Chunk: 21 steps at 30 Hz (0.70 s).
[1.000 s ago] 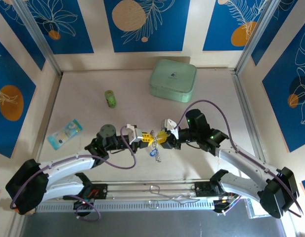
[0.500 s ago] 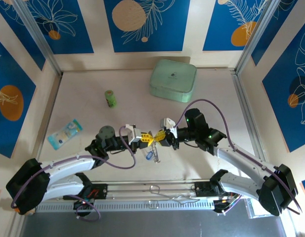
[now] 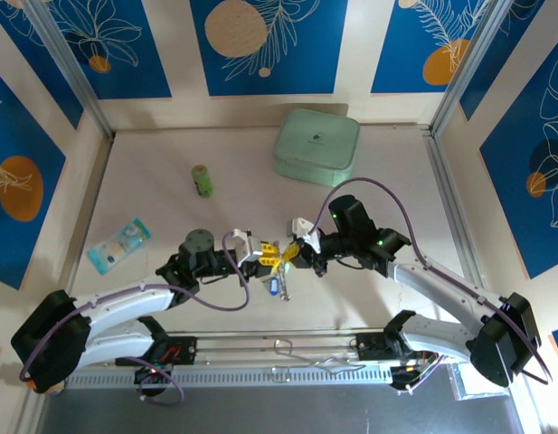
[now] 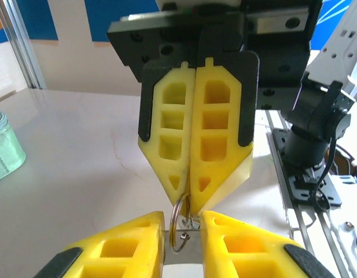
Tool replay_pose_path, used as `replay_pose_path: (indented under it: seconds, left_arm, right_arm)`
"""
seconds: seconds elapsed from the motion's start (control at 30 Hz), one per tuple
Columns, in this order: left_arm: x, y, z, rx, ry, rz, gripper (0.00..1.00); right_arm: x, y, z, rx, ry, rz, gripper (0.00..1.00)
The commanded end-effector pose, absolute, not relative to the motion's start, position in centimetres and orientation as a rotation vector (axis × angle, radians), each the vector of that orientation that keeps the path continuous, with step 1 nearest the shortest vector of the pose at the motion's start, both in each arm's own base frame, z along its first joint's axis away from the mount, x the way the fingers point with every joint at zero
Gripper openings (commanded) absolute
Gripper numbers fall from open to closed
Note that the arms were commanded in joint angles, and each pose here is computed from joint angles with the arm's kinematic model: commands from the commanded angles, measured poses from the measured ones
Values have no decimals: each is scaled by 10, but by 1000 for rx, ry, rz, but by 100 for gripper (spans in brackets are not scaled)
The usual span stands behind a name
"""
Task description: Put the keys on the keyring
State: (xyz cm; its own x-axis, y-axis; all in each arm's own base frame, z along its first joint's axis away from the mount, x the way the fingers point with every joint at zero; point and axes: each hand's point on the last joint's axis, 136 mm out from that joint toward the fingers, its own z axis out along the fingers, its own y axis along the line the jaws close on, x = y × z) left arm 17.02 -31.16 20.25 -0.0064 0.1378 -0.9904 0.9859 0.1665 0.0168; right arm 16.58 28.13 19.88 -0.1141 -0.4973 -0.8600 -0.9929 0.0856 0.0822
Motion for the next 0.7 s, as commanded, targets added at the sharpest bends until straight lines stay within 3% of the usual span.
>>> replay_pose_path:
  seconds: [0.0, 0.3, 0.4, 0.43, 0.53, 0.67]
  left_arm:
    - [164, -314, 202, 1277, 1385, -984, 18]
    - [162, -317, 207, 1332, 1371, -971, 1]
    - [162, -316, 209, 1330, 1358, -962, 0]
    - [162, -316, 211, 1324, 1349, -959, 0]
    - [163, -314, 219, 1273, 1305, -948, 0]
    - [163, -312, 234, 1186, 1235, -984, 0]
  right_arm:
    - [159, 276, 198, -1626, 1705, 832, 0]
    - [157, 280, 197, -1730, 1705, 722, 0]
    - [157, 281, 200, -1714, 1690, 734, 0]
    - [158, 281, 202, -1693, 1678, 743, 3]
    - [164, 278, 215, -1543, 1625, 836, 25]
    - [166, 271, 219, -1391, 1585, 926, 32]
